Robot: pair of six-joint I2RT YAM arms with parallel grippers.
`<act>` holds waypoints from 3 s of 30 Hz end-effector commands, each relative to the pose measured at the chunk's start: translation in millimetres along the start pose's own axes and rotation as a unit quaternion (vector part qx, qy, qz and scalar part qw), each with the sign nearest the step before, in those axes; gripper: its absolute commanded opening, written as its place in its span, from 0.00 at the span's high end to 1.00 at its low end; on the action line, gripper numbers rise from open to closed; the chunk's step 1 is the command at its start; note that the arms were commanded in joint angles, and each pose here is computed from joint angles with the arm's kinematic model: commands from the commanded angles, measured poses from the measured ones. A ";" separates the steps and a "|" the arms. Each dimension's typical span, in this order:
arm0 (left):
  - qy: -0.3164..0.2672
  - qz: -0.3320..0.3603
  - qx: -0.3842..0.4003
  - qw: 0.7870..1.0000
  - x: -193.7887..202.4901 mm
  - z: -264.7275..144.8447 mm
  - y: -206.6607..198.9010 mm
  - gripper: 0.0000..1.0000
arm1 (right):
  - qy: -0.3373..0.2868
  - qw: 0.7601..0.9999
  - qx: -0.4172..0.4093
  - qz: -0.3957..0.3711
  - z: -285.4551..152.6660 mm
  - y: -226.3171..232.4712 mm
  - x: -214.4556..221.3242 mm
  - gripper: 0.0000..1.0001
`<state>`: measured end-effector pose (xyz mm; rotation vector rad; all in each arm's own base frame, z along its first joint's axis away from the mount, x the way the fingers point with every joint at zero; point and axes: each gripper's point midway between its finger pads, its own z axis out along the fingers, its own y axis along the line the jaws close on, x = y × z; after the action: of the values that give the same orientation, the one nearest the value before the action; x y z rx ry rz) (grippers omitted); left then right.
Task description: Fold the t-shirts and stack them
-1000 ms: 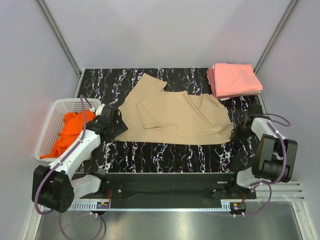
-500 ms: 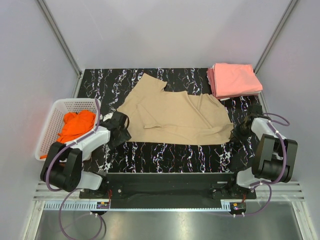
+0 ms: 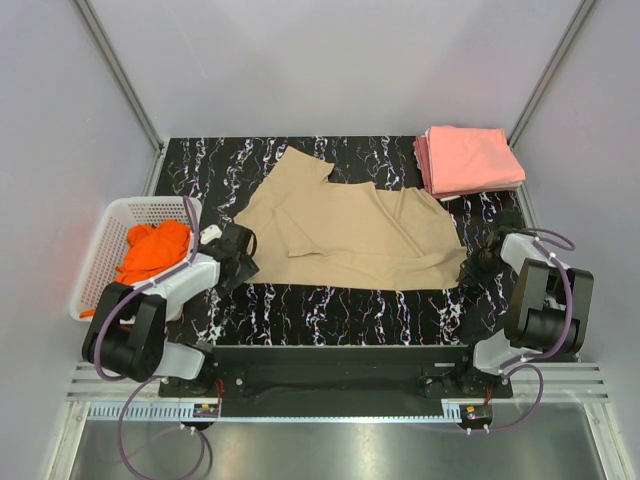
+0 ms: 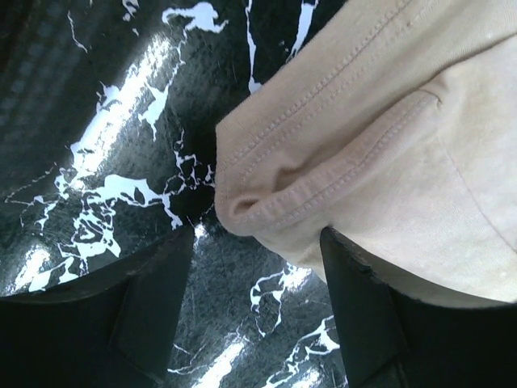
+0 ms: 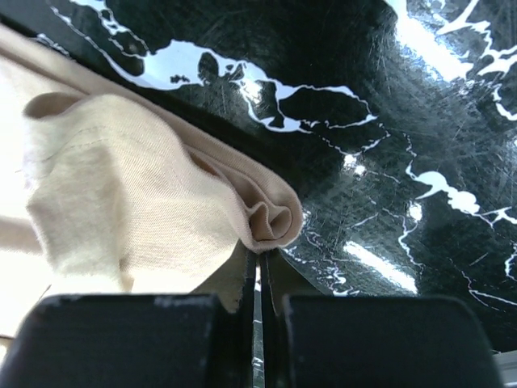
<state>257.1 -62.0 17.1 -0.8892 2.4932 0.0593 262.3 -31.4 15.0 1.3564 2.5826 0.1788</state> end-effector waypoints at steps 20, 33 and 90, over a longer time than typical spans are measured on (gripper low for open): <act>-0.067 0.019 0.076 0.995 -92.2 -28.9 -90.5 1.00 | -0.007 0.997 -0.080 -0.011 -32.7 59.9 -39.3 1.00; -0.139 -0.070 0.180 0.971 -113.9 -173.0 -33.2 1.00 | -0.084 0.989 -0.121 -0.013 -131.2 55.4 -31.9 1.00; -0.088 0.175 0.269 0.943 -227.9 12.0 -247.2 0.35 | -0.134 0.948 -0.243 -0.157 -158.4 109.2 -12.4 0.09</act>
<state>532.3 -113.1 131.6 -0.2699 2.3450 -0.3214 301.7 11.3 167.0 0.8638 2.3351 0.4450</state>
